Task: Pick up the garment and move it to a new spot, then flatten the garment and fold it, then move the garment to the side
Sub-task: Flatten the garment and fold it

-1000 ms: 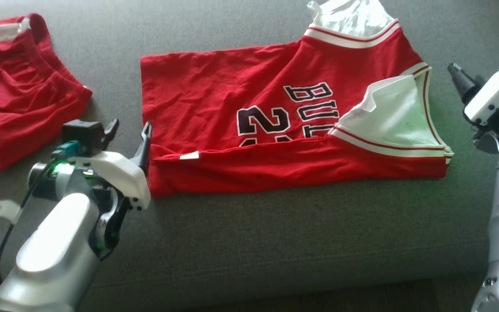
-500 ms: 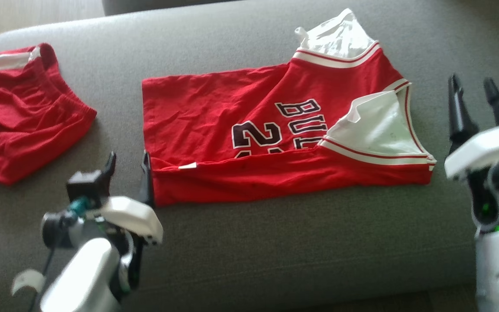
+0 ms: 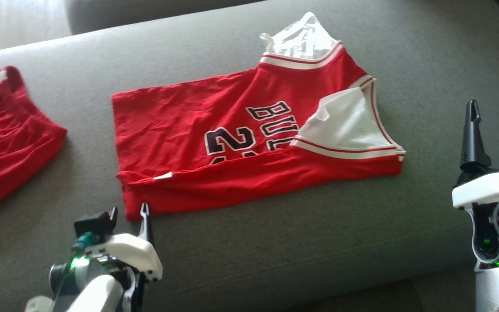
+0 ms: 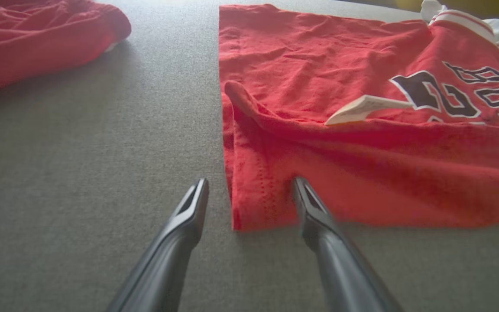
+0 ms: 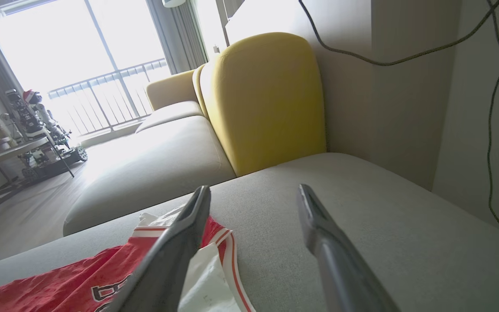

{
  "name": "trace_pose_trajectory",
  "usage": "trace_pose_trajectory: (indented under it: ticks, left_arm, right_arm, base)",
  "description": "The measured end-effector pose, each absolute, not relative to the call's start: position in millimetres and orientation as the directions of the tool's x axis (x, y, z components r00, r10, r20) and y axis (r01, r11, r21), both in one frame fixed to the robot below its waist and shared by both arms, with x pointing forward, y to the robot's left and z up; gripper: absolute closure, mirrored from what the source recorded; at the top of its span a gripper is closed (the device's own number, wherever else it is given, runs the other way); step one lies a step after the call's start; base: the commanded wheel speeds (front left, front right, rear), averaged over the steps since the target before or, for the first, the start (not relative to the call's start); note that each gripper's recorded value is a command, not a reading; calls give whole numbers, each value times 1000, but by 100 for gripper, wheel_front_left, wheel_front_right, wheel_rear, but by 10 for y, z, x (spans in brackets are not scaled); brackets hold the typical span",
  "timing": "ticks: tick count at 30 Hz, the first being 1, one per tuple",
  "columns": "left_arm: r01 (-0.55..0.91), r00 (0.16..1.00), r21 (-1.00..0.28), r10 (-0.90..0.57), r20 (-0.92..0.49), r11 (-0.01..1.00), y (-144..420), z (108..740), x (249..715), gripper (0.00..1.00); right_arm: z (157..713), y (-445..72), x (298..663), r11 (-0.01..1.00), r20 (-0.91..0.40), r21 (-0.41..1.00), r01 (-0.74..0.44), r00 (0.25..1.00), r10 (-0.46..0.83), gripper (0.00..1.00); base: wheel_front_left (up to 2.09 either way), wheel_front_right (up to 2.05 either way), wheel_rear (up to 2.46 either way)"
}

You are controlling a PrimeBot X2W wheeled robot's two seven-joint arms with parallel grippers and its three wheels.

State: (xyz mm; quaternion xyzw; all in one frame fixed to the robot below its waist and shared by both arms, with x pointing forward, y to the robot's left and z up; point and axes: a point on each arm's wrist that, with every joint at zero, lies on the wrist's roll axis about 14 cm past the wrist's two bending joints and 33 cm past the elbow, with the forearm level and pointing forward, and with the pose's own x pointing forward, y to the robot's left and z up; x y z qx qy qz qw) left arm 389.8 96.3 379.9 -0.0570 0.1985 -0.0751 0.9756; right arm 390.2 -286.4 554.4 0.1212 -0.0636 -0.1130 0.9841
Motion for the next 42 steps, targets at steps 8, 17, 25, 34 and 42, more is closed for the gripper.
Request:
trace_pose_trajectory:
  ticks: [8,17,25,34,42]
  left_arm:
    - [76,892,-122,-122,-434,990,1019,3619,3996,0]
    - [97,882,-132,-146,-448,987,958,3586,4059,85]
    - [121,879,-153,-178,-442,981,909,3614,4008,100]
    - [120,898,-157,-175,-405,980,946,3729,4002,100]
    - [148,896,-148,-196,-398,978,893,3737,3929,100]
  right_arm:
    - [5534,-3015,3796,933,100,256,251,954,-284,0]
    - [5455,-3005,3816,931,88,262,254,954,-286,0]
    - [5328,-2868,3892,934,60,277,226,966,-251,0]
    - [4619,-2616,3933,894,-143,381,238,970,-197,0]
    - [4022,-2448,4078,892,-316,349,286,932,-175,0]
  base:
    - [0,0,0]
    - [0,0,0]
    - [0,0,0]
    - [0,0,0]
    - [0,0,0]
